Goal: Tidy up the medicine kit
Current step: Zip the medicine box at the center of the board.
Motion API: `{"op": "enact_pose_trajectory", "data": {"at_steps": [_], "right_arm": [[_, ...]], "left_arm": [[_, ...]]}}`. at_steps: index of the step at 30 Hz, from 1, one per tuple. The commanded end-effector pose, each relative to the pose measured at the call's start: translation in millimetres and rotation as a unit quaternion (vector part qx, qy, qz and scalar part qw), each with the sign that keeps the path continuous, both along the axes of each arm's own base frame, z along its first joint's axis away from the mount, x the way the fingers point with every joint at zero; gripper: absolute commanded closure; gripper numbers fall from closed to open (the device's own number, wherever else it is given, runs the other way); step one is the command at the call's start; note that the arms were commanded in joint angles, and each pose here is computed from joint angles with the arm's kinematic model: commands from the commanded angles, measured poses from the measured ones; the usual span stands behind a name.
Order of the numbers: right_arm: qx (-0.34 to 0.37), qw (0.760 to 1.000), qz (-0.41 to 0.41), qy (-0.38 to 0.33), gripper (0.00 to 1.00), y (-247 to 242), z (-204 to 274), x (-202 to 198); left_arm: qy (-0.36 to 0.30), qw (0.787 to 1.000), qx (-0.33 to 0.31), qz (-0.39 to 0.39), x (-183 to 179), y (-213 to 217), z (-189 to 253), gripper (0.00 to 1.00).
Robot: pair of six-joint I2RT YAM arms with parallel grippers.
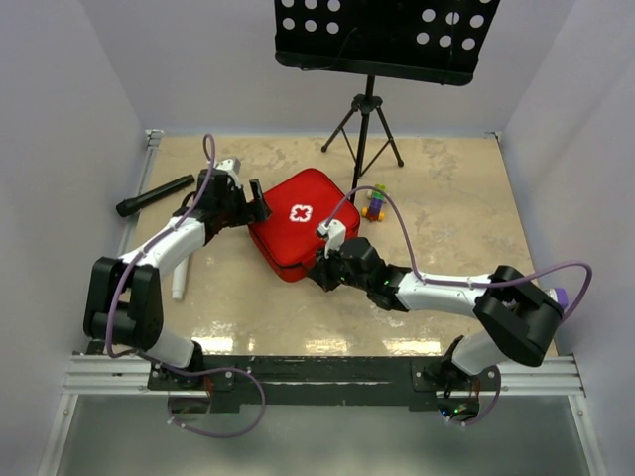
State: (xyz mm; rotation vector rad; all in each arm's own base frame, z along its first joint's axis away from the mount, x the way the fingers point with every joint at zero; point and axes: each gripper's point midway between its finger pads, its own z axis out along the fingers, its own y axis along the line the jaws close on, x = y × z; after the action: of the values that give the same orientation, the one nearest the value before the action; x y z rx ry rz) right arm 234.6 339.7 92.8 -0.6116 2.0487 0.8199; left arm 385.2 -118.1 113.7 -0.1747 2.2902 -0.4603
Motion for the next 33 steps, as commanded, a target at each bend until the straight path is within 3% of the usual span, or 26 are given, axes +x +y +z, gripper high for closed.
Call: {"op": "enact_pose_trajectory", "data": {"at_steps": [1,3,8,18,33], "right_arm": [[-0.005,1.0,-0.008,-0.006,1.0,-8.7,6.8,2.0],[-0.005,1.0,-0.007,-0.007,1.0,-9.5,7.8,1.1],[-0.003,1.0,-0.001,-0.011,1.0,-9.4,10.9,-0.4],[-0.008,1.0,0.007,-0.019,1.0,-7.8,15.2,0.3],[0.025,0.988,0.137,-0.063,1.0,35.2,44.1,-58.8]], "left_arm": [[-0.058,0.995,-0.031,-0.07,29.8,-25.6,31.8,0.0],[-0.057,0.995,-0.03,-0.077,32.4,-27.5,27.5,0.02],[-0.045,0.994,-0.024,-0.095,25.6,-28.8,10.5,0.2],[-0.034,0.996,-0.019,-0.086,-13.0,-16.8,-11.9,1.0],[-0.004,0.998,0.007,0.062,-56.6,30.4,-27.5,1.0]]}}
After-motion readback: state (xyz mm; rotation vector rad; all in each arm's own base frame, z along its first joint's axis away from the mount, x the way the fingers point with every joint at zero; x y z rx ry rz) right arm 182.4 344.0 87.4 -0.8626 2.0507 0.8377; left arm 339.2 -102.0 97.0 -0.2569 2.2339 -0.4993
